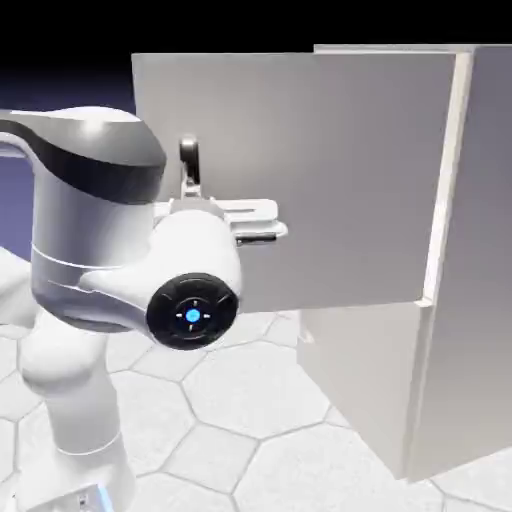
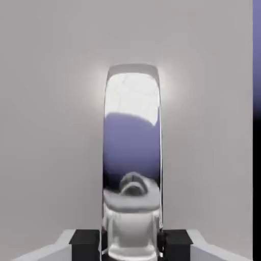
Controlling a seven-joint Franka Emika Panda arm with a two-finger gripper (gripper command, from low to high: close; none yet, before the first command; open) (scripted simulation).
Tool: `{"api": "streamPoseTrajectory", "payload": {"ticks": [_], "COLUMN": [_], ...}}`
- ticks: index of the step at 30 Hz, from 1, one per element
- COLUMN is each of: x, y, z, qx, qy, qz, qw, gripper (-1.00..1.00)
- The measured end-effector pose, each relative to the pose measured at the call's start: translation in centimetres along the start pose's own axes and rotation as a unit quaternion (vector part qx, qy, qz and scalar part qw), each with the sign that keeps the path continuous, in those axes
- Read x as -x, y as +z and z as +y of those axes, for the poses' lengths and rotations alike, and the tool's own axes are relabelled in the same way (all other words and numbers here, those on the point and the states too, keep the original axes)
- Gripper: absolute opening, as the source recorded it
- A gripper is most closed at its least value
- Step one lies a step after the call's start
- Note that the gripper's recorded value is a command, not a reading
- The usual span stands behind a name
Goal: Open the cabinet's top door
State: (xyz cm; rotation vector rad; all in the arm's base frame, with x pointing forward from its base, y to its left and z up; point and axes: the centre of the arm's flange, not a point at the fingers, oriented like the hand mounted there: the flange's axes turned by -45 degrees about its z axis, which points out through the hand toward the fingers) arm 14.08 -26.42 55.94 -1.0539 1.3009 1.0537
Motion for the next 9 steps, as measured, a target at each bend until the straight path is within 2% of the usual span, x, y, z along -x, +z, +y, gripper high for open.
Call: {"api": "streamPoseTrajectory", "payload": {"ticks": [9], "x": [0.0], "y": [-5.0], "z": [-2.5], "qx": [0.074], "qy": [0.0], "qz": [0.0], "qw": [0.997], "gripper": [-1.0]}}
